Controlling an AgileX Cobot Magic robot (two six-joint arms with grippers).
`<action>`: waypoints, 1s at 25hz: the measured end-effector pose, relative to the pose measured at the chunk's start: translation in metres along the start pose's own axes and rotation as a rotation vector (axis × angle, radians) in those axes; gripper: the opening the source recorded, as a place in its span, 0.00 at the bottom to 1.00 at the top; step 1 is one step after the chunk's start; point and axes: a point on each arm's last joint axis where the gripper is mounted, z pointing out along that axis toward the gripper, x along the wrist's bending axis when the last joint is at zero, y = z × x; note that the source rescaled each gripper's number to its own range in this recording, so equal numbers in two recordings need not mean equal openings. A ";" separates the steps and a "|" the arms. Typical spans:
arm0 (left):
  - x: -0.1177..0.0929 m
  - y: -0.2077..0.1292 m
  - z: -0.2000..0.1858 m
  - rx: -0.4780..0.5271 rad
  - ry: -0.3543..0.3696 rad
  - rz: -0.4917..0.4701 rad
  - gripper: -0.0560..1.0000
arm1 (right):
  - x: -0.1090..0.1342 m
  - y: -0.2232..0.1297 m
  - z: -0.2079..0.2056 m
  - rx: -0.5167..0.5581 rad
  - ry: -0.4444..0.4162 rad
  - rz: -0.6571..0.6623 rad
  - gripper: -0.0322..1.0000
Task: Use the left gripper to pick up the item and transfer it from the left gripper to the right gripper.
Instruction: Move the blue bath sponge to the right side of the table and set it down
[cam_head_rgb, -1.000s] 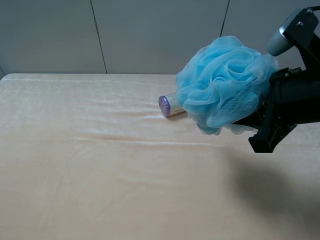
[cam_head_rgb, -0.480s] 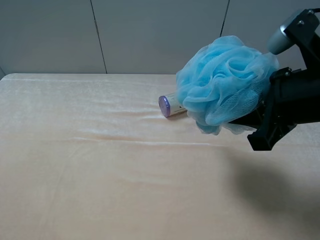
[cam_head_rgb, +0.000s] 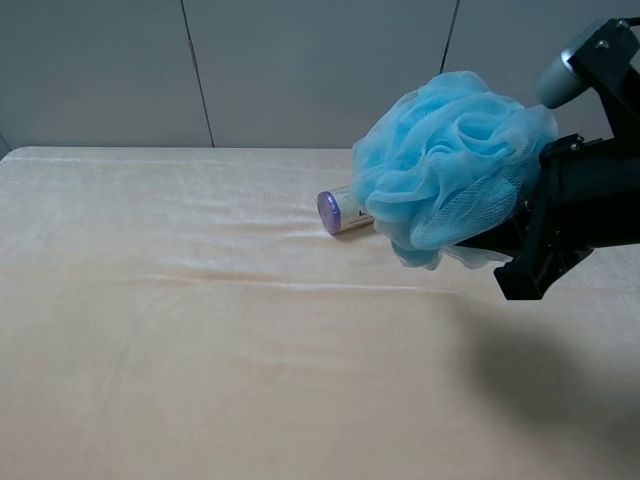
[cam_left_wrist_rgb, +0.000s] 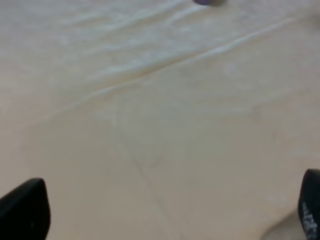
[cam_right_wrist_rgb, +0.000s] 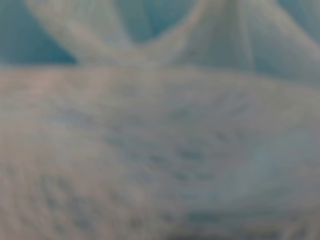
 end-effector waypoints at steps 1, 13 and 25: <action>0.000 0.000 0.000 -0.002 0.037 -0.018 1.00 | 0.000 0.000 0.000 0.000 0.000 0.002 0.03; -0.003 -0.001 -0.002 -0.024 0.486 -0.239 1.00 | 0.000 0.000 0.000 0.004 -0.004 0.067 0.03; -0.004 -0.001 -0.002 -0.031 0.613 -0.301 1.00 | -0.008 -0.017 -0.002 0.172 -0.106 0.185 0.03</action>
